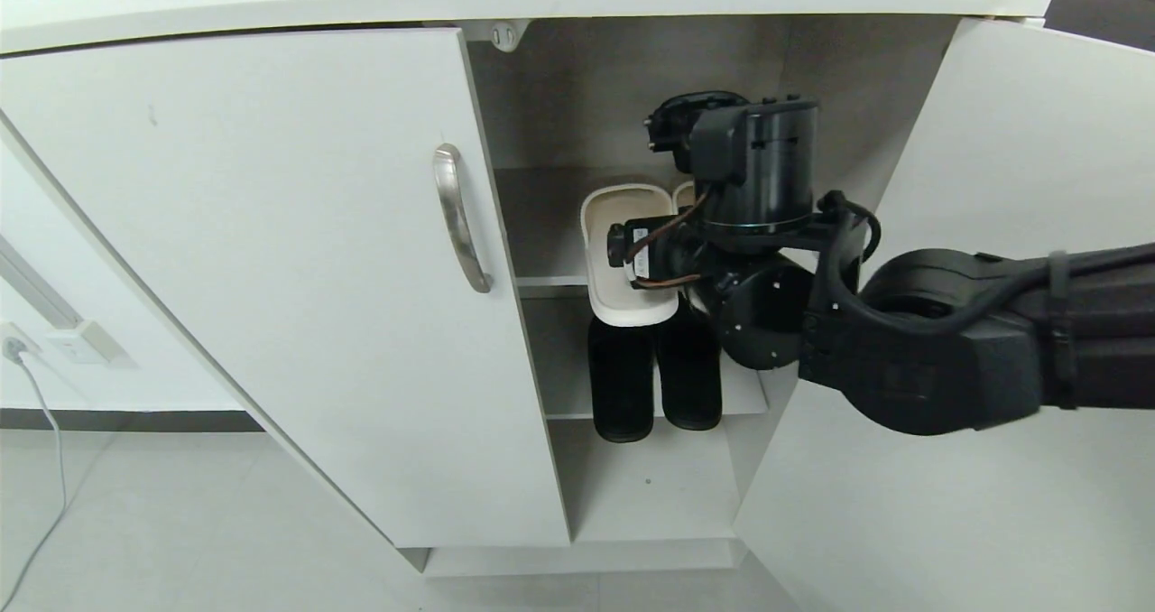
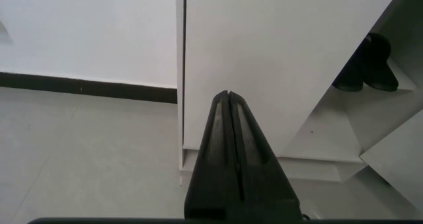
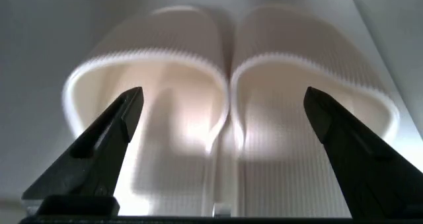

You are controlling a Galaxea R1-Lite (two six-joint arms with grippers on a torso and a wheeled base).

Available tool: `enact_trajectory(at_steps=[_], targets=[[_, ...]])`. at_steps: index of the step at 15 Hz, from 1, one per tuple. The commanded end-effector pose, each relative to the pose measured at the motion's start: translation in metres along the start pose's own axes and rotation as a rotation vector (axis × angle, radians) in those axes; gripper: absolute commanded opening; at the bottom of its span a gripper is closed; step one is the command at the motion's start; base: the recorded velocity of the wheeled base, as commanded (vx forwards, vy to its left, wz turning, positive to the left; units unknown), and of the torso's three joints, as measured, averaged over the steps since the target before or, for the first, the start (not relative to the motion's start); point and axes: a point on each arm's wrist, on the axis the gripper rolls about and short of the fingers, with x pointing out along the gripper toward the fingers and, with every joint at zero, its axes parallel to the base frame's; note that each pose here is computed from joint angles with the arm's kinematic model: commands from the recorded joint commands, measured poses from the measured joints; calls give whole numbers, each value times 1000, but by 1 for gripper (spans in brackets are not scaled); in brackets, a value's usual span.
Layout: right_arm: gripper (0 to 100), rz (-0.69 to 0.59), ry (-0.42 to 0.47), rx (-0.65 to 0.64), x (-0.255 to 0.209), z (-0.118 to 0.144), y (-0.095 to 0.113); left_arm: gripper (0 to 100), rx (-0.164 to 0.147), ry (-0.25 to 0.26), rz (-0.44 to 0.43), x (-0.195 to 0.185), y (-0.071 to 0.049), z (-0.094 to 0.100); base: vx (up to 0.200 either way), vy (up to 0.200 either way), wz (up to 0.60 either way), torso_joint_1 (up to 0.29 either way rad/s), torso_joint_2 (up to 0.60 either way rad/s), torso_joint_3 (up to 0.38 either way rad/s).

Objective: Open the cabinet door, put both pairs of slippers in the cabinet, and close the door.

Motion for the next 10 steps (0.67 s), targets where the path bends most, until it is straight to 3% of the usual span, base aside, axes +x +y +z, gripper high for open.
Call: enact_trajectory(at_steps=[1, 6, 7, 10], targets=[[100, 43, -21, 26, -38, 17, -14, 0, 0, 0, 0, 0, 0, 0, 0, 0, 0, 0, 0, 0], [100, 172, 52, 71, -87, -4, -30, 0, 2, 0, 0, 0, 0, 0, 0, 0, 0, 0, 0, 0], [0, 179, 65, 83, -88, -10, -31, 0, 2, 0, 0, 0, 0, 0, 0, 0, 0, 0, 0, 0], [0, 209, 85, 79, -88, -26, -30, 0, 2, 0, 0, 0, 0, 0, 0, 0, 0, 0, 0, 0]])
